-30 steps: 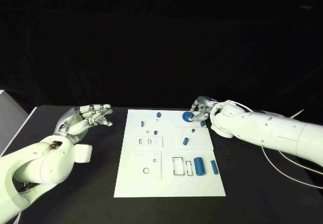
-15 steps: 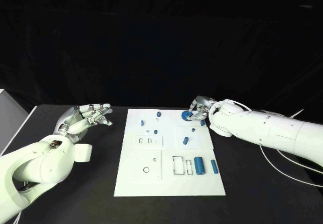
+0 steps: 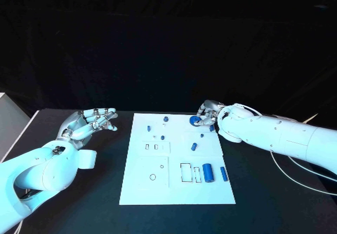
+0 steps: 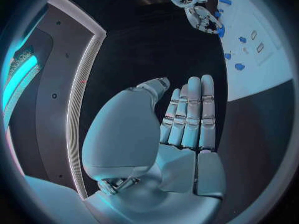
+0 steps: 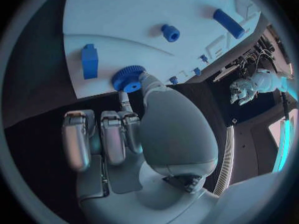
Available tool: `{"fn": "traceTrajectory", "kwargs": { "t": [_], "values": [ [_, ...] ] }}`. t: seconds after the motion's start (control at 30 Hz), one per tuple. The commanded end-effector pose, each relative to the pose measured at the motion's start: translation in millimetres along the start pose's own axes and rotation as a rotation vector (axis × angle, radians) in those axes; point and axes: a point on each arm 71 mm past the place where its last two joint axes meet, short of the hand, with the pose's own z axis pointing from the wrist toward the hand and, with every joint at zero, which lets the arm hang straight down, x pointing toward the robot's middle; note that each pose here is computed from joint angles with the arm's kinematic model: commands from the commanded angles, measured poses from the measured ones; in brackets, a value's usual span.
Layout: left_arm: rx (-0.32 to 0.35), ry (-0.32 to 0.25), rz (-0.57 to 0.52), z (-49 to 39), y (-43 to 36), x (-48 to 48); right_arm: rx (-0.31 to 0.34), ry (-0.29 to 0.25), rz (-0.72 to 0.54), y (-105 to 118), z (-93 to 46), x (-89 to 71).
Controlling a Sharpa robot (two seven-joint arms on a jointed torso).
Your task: Assemble the parts on the task board
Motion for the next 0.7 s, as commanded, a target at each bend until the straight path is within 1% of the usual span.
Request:
{"fn": "traceTrajectory", "kwargs": {
  "t": [0.03,0.3,0.53,0.7],
  "values": [
    [0.005,0.020,-0.004,0.4,-0.6,2.6,-0.001,0.037,-0.024,2,-0.8,8.6],
    [0.005,0.019,-0.003,0.4,-0.6,2.5,0.002,-0.012,-0.054,5,-1.2,6.4],
    [0.005,0.018,-0.003,0.4,-0.6,2.5,-0.016,-0.049,-0.057,8,-2.2,5.2],
    [0.004,0.017,-0.002,0.3,-0.4,2.1,-0.051,-0.108,-0.060,15,-5.7,3.5]
  ]
}}
